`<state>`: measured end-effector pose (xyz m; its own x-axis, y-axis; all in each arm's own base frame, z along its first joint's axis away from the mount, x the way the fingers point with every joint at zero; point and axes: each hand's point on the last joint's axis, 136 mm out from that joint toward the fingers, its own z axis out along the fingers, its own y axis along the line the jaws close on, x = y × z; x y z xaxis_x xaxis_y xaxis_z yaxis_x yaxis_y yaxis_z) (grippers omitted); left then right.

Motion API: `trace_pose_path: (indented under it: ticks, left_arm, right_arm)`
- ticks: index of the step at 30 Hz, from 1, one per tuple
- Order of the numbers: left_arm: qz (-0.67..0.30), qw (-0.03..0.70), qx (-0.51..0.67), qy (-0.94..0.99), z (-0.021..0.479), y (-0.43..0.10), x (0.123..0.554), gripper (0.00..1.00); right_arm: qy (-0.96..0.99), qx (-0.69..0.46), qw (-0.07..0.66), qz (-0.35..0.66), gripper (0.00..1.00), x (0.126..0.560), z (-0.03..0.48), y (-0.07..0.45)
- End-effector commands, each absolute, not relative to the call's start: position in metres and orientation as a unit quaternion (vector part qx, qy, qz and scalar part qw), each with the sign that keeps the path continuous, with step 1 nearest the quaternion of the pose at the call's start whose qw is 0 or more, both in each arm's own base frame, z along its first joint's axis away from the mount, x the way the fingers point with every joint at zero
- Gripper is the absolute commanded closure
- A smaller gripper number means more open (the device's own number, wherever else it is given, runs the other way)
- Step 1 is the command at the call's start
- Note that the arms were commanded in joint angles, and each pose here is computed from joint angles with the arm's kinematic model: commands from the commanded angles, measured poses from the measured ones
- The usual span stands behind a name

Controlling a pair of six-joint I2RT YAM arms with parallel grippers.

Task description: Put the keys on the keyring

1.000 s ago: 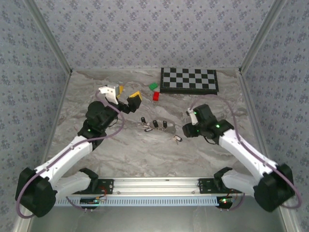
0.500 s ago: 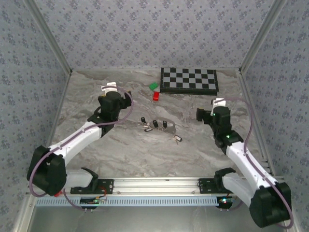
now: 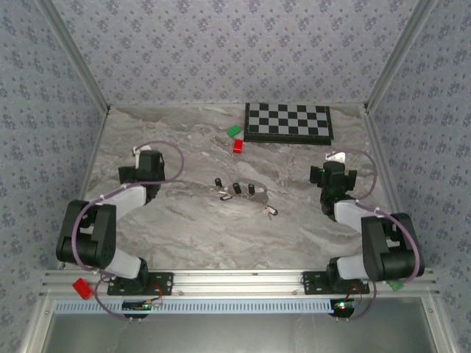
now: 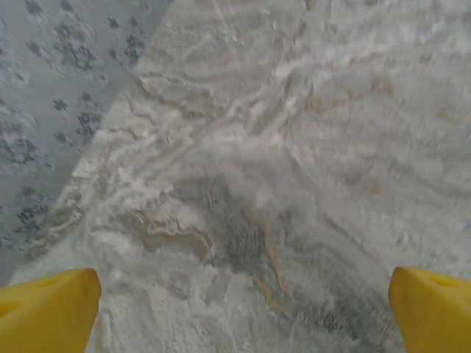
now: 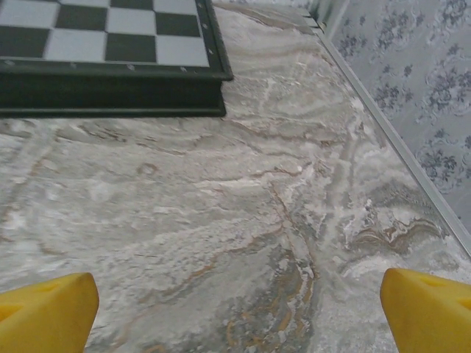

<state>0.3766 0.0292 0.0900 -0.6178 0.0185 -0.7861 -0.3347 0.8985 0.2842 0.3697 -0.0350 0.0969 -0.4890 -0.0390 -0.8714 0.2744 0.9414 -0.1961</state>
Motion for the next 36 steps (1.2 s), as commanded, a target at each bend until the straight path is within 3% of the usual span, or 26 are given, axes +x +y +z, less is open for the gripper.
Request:
trace_pose_path:
  ticks: [1,5,13,36]
  left_arm:
    - [0.179,0.515,-0.073,0.835,0.110,0.021,0.394,0.00]
    - [0.147,0.567,-0.069,0.807,0.116,0.023,0.387,0.00]
    - [0.046,0.572,-0.014,0.819,0.093,0.005,0.390,0.00]
    - [0.035,0.556,-0.038,0.829,0.088,0.016,0.397,0.00]
  right_arm:
    - [0.823,0.089,0.544,-0.140,0.00,0.380,0.109,-0.041]
    - [0.811,0.052,0.577,-0.083,0.00,0.382,0.101,-0.030]
    - [0.811,0.025,0.582,-0.051,0.00,0.381,0.088,-0.021]
    - [0.827,0.030,0.559,-0.050,0.01,0.390,0.086,-0.025]
